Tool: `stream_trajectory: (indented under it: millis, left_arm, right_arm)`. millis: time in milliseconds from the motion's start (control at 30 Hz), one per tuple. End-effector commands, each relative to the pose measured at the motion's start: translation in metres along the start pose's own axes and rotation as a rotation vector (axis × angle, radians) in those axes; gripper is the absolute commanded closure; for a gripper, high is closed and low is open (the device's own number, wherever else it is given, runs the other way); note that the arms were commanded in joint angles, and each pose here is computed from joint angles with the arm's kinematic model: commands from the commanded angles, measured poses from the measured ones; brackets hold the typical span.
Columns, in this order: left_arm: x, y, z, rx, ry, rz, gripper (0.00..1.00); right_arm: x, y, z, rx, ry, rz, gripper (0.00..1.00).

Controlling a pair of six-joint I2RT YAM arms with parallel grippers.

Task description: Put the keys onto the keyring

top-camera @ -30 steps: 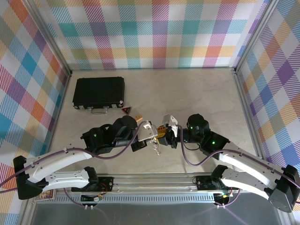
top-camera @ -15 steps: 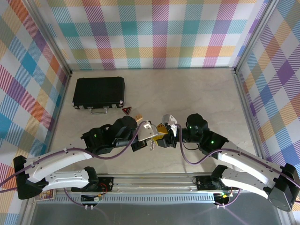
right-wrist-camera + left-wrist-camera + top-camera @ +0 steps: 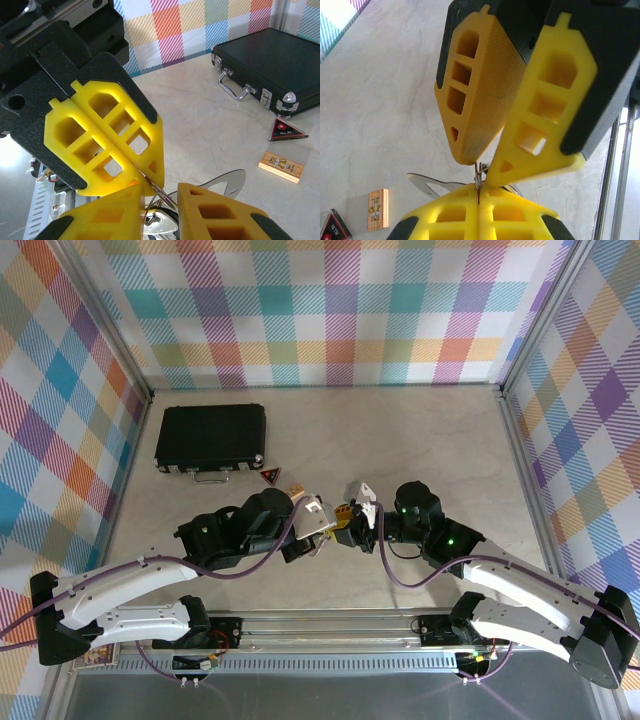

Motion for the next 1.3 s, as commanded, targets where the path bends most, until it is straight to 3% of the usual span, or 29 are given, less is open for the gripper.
stream_trajectory:
  millis: [0, 633, 1267]
  left_arm:
    - [0.023, -0.0048, 0.0064, 0.029, -0.02, -0.106, 1.0]
    - [0.0164, -0.0064, 0.0135, 0.091, -0.024, -0.094, 1.0]
    - [0.0159, -0.0066, 0.0095, 0.069, -0.012, -0.098, 1.0]
  right_arm:
    - [0.0083, 0.0004, 0.0051, 0.011, -0.015, -0.011, 0.81]
    - [0.0022, 0.0005, 0.0028, 0.002, -0.017, 0.006, 1.0]
    - [-0.0013, 0.0011, 0.0051, 0.023, -0.011, 0.021, 0.92]
Point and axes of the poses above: each hand's point on the last joint's axis, 136 mm out from that joint toward the fingers, its own y axis out along the fingers, its own z axis along the line the jaws close on, x = y × z, the point moved 2 cm from there along -y, back along the fingers, and after that the axes turned 15 degrees about y, right-handed, at the moved point
